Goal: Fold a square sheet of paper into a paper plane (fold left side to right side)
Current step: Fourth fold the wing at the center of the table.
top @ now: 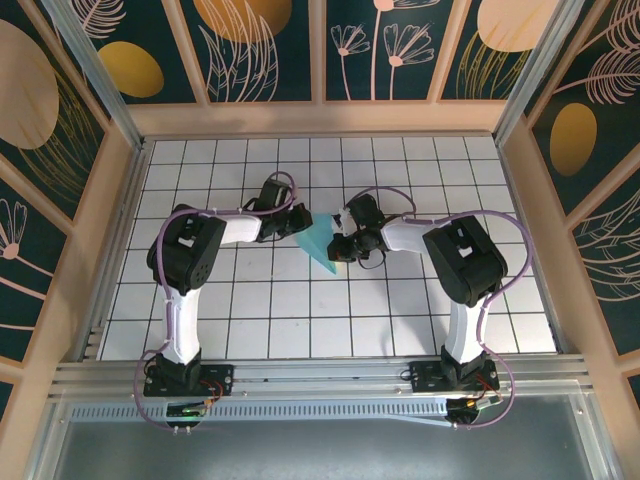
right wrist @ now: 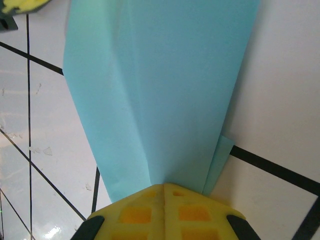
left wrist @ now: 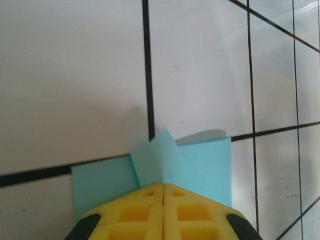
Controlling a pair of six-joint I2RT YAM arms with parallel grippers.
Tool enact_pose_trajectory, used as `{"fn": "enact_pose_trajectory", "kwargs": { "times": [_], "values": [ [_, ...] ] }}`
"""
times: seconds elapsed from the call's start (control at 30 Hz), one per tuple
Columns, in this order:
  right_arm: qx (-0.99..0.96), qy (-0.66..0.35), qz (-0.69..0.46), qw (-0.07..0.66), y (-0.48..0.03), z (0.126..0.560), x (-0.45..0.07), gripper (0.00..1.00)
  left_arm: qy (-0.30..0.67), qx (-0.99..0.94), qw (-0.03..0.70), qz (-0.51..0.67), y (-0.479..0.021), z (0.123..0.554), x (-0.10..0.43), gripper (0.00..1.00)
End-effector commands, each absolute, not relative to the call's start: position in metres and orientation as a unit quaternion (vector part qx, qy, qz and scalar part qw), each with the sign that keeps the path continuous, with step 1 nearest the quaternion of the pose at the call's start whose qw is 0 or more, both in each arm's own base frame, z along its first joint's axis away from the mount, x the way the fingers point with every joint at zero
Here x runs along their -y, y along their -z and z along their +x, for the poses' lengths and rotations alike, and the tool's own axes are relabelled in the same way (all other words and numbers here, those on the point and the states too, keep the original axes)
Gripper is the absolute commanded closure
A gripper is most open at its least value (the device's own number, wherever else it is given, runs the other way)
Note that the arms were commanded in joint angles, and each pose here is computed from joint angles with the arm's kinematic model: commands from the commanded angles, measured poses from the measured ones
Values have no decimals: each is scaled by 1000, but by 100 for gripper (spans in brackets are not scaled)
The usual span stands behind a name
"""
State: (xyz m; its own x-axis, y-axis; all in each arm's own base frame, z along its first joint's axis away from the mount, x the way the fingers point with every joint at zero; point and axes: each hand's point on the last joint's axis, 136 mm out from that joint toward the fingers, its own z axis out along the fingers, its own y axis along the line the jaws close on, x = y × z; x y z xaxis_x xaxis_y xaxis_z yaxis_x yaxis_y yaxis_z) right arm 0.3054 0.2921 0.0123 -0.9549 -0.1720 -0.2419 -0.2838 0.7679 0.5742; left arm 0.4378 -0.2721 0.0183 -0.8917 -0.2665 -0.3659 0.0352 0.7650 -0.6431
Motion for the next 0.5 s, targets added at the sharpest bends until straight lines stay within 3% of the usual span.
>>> {"fn": "enact_pose_trajectory", "kwargs": {
  "times": [0.0, 0.3, 0.47],
  "values": [
    [-980, -170, -99, -35, 66, 245, -230, 100, 283, -924, 243, -85, -1, 461, 235, 93],
    [-979, -174, -104, -29, 63, 249, -232, 100, 280, -916, 279, -71, -35, 480, 220, 95],
    [-978, -174, -113, -20, 57, 257, -231, 100, 323, -892, 314, -40, -80, 452, 225, 97]
  ]
}}
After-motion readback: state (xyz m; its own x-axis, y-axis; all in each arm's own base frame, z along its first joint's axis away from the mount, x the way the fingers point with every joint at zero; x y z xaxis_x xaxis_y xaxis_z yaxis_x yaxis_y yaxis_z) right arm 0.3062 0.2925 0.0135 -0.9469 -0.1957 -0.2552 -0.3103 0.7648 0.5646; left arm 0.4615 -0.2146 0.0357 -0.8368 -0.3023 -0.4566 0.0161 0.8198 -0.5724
